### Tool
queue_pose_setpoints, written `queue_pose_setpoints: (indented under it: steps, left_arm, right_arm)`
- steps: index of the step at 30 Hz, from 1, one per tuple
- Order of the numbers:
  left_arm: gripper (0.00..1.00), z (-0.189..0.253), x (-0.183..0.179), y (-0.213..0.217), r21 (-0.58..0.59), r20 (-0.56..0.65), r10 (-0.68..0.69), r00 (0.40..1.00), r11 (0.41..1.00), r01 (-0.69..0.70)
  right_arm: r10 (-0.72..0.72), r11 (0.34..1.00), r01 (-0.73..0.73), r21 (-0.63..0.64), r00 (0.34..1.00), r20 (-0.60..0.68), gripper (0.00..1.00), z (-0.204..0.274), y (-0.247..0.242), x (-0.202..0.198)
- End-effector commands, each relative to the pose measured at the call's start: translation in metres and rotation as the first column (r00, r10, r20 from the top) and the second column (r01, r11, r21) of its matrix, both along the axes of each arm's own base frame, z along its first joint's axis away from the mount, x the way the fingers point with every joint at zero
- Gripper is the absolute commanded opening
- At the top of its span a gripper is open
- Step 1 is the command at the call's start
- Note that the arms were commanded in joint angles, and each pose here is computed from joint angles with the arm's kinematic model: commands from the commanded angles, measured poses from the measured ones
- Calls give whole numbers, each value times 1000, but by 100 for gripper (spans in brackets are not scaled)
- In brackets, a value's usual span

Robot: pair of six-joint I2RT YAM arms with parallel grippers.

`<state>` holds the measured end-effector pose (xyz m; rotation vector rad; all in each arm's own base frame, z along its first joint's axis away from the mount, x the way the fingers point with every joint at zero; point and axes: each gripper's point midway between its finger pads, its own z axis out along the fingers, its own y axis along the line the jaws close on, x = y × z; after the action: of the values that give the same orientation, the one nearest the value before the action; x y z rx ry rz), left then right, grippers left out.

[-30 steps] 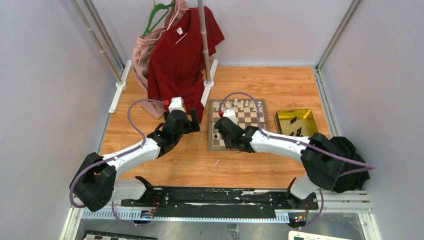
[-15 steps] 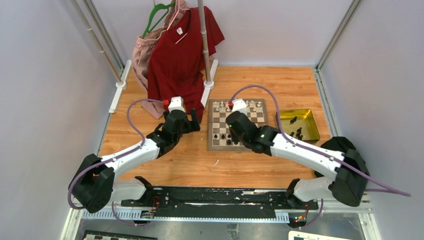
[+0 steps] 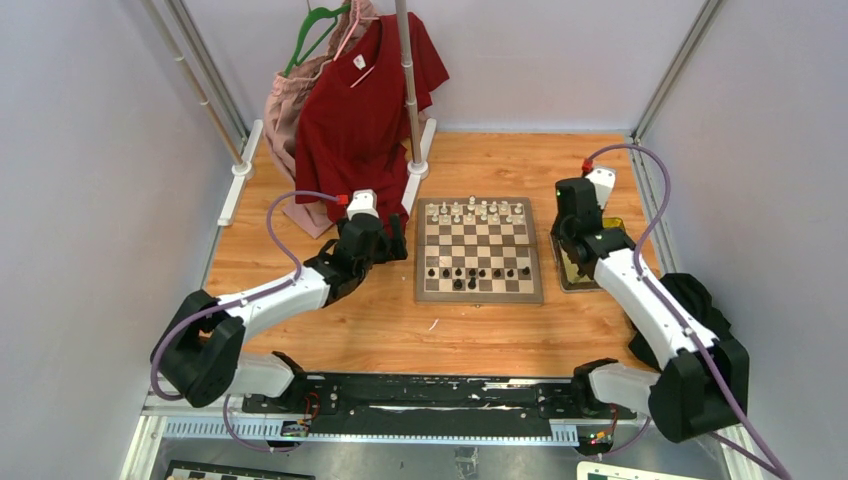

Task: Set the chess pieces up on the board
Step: Pick up the chess piece from the storage box.

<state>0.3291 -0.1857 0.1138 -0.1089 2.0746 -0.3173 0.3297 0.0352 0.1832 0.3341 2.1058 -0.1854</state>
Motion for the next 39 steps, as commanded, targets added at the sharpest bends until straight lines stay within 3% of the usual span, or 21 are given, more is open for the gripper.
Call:
queue_pose_setpoints:
  steps: [1, 10, 39]
  left_arm:
    - [94, 1, 7, -16, -22, 11, -43, 999, 999, 43]
    - [94, -21, 6, -21, -26, -22, -59, 998, 998, 58]
    - [94, -38, 5, -12, 22, -30, -42, 999, 999, 43]
  right_arm:
    - [-129, 991, 132, 20, 986, -101, 43, -37, -39, 0]
    - [-249, 961, 266, 75, 951, -183, 45, -80, -76, 11]
    - [-321, 941, 336, 27, 918, -235, 44, -118, -100, 57]
